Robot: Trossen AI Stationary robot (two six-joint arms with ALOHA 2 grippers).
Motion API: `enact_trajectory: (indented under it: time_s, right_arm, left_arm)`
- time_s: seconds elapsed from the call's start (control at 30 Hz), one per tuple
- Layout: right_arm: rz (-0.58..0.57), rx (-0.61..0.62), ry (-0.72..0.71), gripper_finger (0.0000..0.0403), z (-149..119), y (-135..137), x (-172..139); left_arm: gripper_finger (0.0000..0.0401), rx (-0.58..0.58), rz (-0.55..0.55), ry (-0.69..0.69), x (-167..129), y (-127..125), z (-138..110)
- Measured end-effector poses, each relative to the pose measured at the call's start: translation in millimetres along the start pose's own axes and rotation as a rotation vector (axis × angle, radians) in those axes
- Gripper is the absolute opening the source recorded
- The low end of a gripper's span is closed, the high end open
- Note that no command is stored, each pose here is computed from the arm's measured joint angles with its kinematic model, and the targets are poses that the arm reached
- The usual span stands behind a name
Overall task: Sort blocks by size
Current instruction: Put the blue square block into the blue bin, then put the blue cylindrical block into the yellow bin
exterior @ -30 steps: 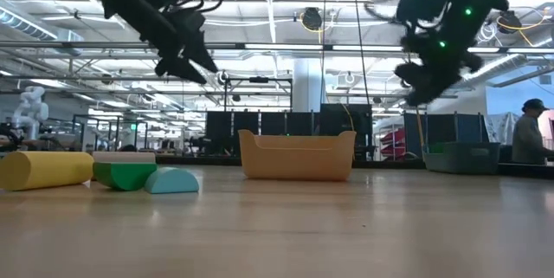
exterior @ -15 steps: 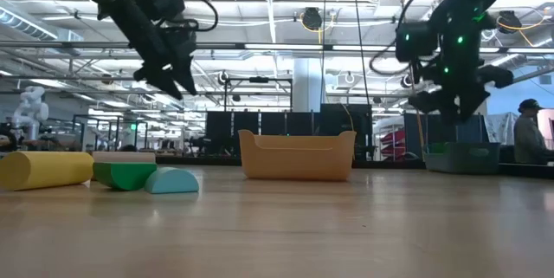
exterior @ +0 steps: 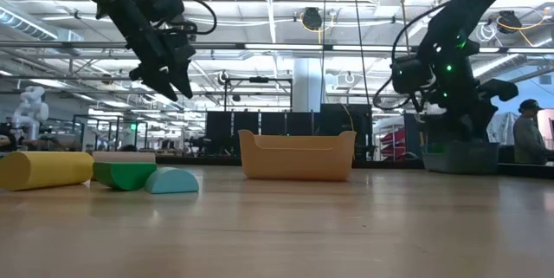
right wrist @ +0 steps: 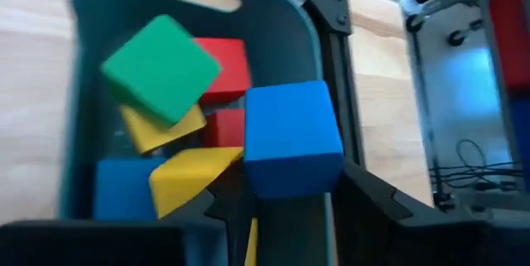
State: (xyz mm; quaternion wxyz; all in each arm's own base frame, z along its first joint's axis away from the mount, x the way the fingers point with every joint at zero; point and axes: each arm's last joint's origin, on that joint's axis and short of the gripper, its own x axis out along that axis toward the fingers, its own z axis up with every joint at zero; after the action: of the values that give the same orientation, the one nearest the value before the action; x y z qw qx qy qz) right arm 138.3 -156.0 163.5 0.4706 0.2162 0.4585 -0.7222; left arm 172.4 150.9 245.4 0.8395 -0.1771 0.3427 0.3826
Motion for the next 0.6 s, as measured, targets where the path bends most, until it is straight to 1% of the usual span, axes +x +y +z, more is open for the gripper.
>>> enact_trajectory:
  time_s: [0.2, 0.3, 0.43, 0.6]
  right_arm:
    - [-0.023, 0.001, 0.006, 0.0159, -0.2, 1.9, 4.2]
    - [-0.019, -0.011, 0.0, 0.0182, 0.1, 1.8, 3.4]
    - [0.002, -0.017, -0.021, 0.0212, 2.3, -0.3, -0.1]
    - [0.069, -0.008, -0.061, 0.024, 3.4, -3.7, -11.9]
  left_arm:
    - [0.0276, 0.0, 0.088, 0.01, -0.1, 2.8, -1.8]
    - [0.0276, -0.004, 0.098, 0.015, -0.2, 3.1, -2.4]
    - [0.0276, -0.007, 0.099, 0.02, -0.2, 3.2, -2.9]
    - [0.0276, -0.04, 0.125, 0.043, -0.1, 7.1, -5.0]
